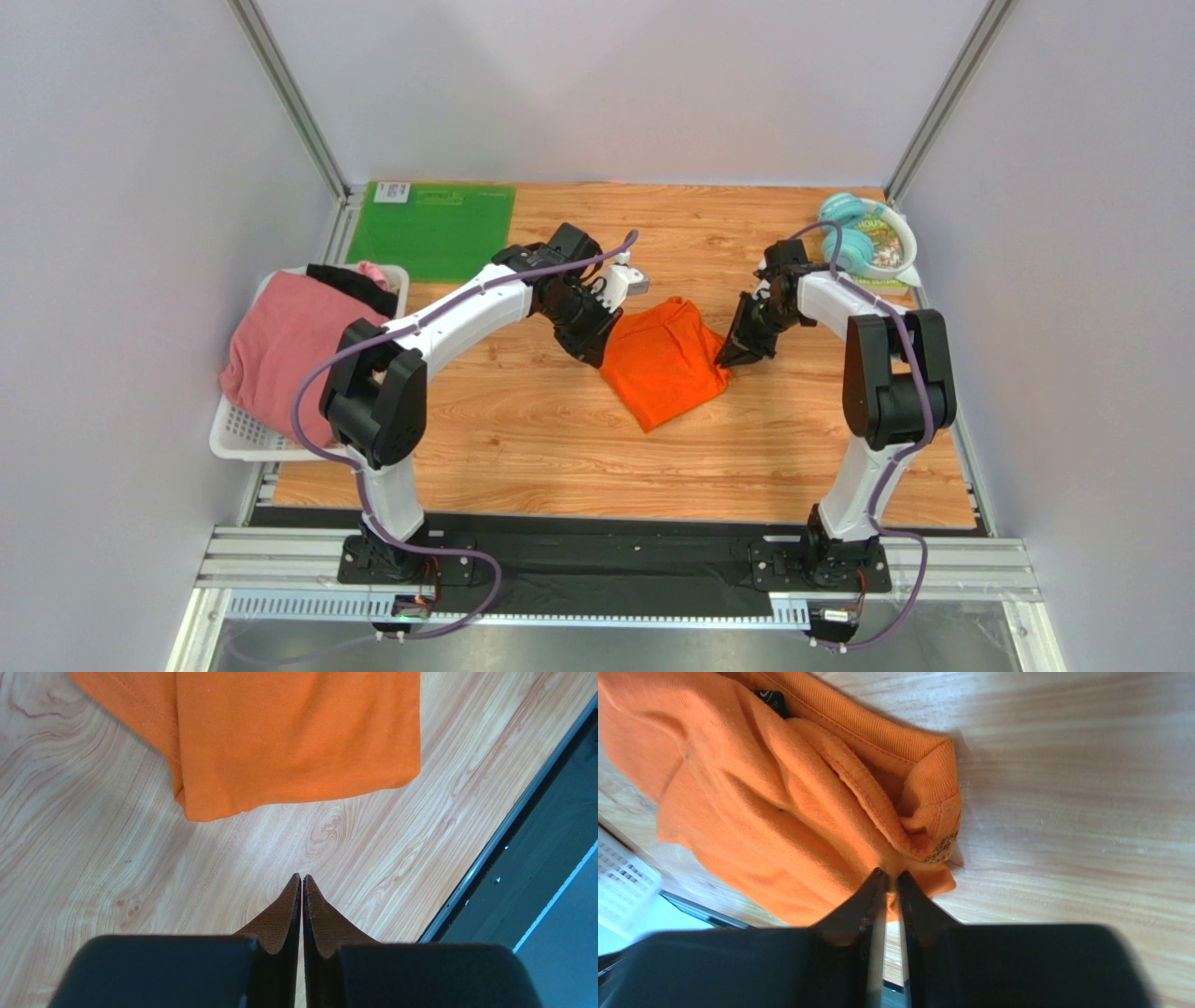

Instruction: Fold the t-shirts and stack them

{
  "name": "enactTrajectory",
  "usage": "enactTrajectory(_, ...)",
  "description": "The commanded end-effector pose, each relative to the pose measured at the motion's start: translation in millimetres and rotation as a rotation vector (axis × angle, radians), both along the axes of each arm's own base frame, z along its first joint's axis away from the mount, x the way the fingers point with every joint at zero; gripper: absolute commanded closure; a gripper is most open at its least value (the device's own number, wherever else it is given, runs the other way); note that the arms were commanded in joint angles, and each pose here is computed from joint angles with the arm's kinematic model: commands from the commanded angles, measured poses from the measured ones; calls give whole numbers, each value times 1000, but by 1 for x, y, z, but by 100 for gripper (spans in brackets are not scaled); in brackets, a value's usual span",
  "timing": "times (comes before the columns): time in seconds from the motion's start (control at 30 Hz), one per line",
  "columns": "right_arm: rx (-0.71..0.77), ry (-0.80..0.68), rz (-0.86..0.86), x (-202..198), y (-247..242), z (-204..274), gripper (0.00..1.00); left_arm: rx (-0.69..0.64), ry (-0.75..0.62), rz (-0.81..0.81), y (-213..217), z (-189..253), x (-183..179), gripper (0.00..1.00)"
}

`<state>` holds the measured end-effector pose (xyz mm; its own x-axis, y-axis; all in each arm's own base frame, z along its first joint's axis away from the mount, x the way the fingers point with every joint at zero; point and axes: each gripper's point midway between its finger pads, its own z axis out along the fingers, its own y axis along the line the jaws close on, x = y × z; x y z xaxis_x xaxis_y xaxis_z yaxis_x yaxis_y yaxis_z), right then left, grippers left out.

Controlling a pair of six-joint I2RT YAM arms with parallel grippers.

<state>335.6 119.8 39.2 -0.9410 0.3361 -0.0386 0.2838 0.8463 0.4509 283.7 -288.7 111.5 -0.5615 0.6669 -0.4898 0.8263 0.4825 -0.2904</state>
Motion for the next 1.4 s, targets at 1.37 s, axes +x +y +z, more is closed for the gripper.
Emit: enactTrajectory(1.37,49,-112,180,6,96,62,72,-68,-270,329,111,150,37,90)
